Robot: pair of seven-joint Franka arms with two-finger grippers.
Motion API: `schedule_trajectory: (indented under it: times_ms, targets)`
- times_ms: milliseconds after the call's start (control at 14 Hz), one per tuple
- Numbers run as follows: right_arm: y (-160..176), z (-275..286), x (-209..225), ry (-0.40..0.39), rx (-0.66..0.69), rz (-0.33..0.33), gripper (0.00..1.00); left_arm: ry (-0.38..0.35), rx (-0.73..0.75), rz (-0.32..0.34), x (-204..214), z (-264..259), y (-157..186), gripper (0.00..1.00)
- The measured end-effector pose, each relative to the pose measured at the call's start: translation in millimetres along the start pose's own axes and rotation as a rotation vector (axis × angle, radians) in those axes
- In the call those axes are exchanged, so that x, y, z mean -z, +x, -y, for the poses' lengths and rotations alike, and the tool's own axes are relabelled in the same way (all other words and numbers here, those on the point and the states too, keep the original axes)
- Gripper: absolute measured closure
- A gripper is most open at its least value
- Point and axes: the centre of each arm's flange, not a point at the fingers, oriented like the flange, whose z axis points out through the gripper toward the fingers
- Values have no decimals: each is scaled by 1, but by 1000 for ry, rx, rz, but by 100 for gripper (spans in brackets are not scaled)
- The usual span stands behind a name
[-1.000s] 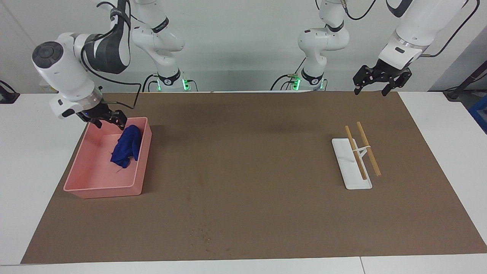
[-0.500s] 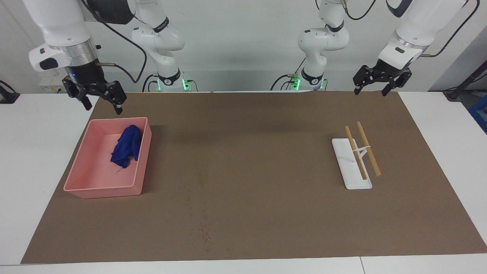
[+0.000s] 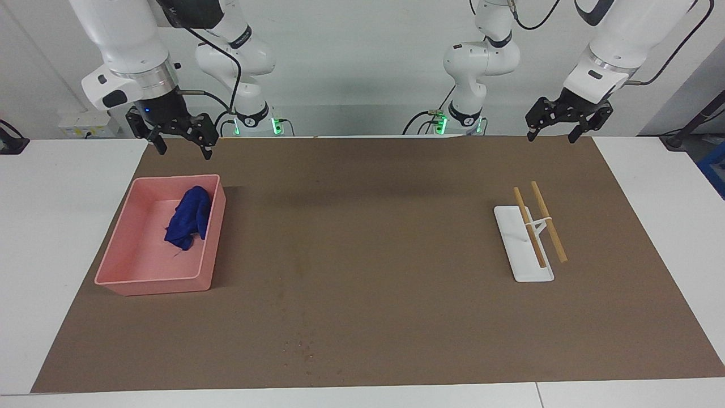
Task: Wipe water with towel using both arms
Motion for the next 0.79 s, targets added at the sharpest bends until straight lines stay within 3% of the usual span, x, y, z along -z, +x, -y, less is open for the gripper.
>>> schedule_trajectory:
  times_ms: [786]
  targets:
    - [-9, -3, 4, -4, -3, 20, 0, 0, 0, 0, 0, 0, 0, 0]
